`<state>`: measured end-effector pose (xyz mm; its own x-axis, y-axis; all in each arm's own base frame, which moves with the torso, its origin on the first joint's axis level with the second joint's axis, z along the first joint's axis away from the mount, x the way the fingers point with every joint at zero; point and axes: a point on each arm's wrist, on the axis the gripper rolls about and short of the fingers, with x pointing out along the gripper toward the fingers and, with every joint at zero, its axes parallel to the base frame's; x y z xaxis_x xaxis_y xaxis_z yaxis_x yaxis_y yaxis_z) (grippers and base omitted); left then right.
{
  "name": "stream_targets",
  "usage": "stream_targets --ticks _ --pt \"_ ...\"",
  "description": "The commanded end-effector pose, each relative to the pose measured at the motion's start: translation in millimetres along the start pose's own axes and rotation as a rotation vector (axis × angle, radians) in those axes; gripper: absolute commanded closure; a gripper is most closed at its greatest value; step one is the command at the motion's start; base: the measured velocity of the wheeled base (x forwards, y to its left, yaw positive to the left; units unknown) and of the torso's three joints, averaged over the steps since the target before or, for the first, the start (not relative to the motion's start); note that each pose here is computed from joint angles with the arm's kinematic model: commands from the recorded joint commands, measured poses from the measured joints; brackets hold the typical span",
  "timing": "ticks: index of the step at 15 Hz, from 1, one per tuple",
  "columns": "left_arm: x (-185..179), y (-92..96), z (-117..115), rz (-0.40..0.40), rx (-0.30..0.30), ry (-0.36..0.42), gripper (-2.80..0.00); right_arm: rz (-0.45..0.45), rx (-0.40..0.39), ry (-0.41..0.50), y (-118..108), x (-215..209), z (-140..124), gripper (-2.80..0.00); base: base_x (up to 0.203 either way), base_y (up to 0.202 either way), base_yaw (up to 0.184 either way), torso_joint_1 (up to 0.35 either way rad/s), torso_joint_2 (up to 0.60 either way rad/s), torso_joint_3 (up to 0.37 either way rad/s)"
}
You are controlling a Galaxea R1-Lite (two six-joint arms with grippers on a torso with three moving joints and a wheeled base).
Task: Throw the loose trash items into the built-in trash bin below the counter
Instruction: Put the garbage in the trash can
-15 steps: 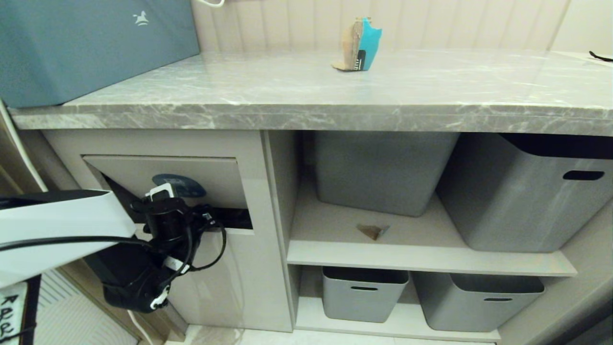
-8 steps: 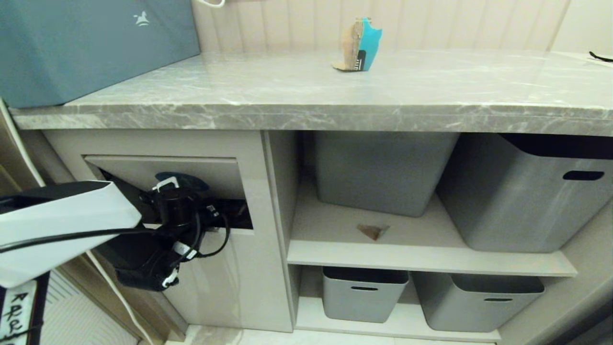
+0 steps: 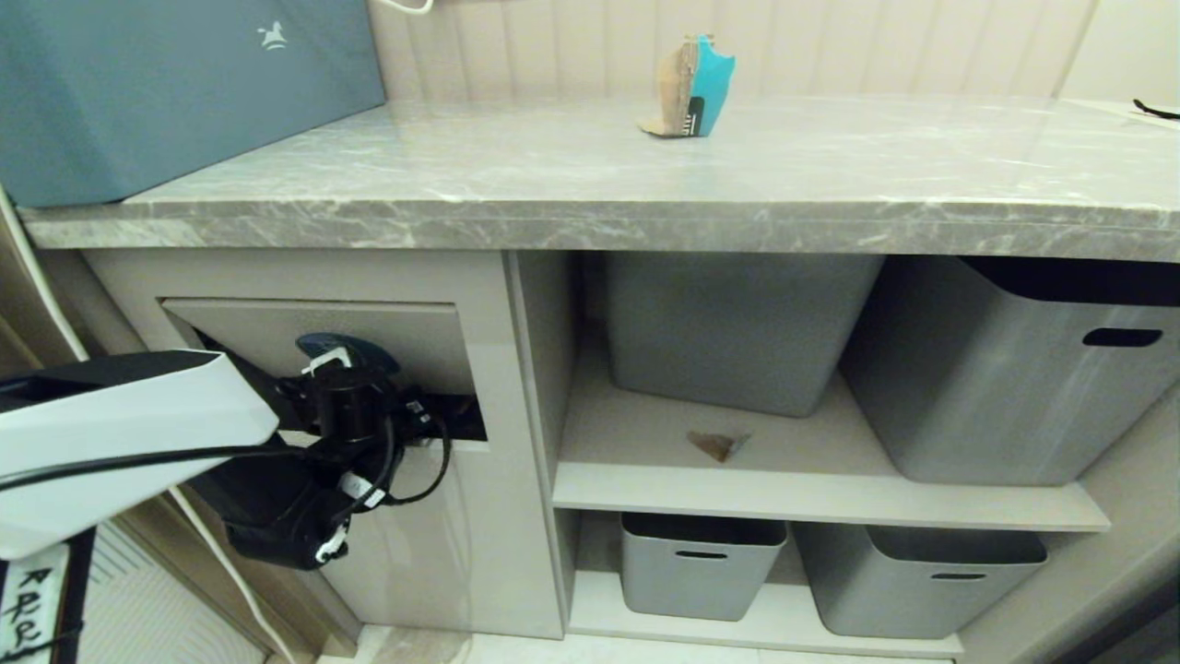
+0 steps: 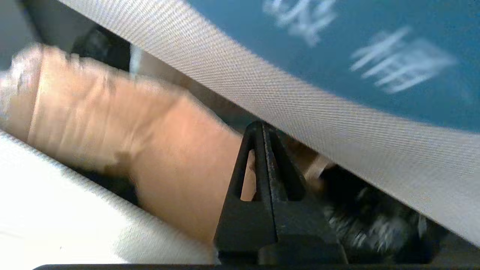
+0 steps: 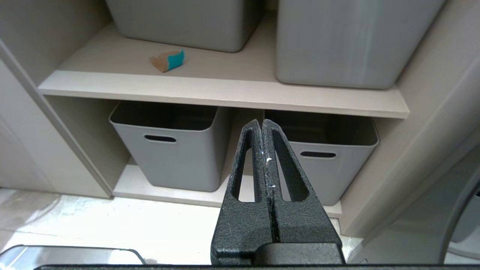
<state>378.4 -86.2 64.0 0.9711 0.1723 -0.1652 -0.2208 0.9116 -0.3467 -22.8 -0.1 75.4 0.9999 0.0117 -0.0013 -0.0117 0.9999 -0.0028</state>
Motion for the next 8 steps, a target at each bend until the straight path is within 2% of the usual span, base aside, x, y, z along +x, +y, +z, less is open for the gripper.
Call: stream_targets --ticks 1,4,8 --pt "-16 1.0 1 0.008 -0.005 0.001 0.00 0.001 0.000 -0.001 0 0 0 0.00 0.000 0.000 0.000 0.000 0.00 0.000" --pt "-40 7.8 -3 0.007 0.001 0.018 0.00 0.001 0.000 -0.001 0 0 0 0.00 0.000 0.000 0.000 0.000 0.00 0.000" --pt "-72 11.1 8 -0.008 -0.002 0.010 0.00 0.001 0.000 -0.001 0 0 0 0.00 0.000 0.000 0.000 0.000 0.00 0.000"
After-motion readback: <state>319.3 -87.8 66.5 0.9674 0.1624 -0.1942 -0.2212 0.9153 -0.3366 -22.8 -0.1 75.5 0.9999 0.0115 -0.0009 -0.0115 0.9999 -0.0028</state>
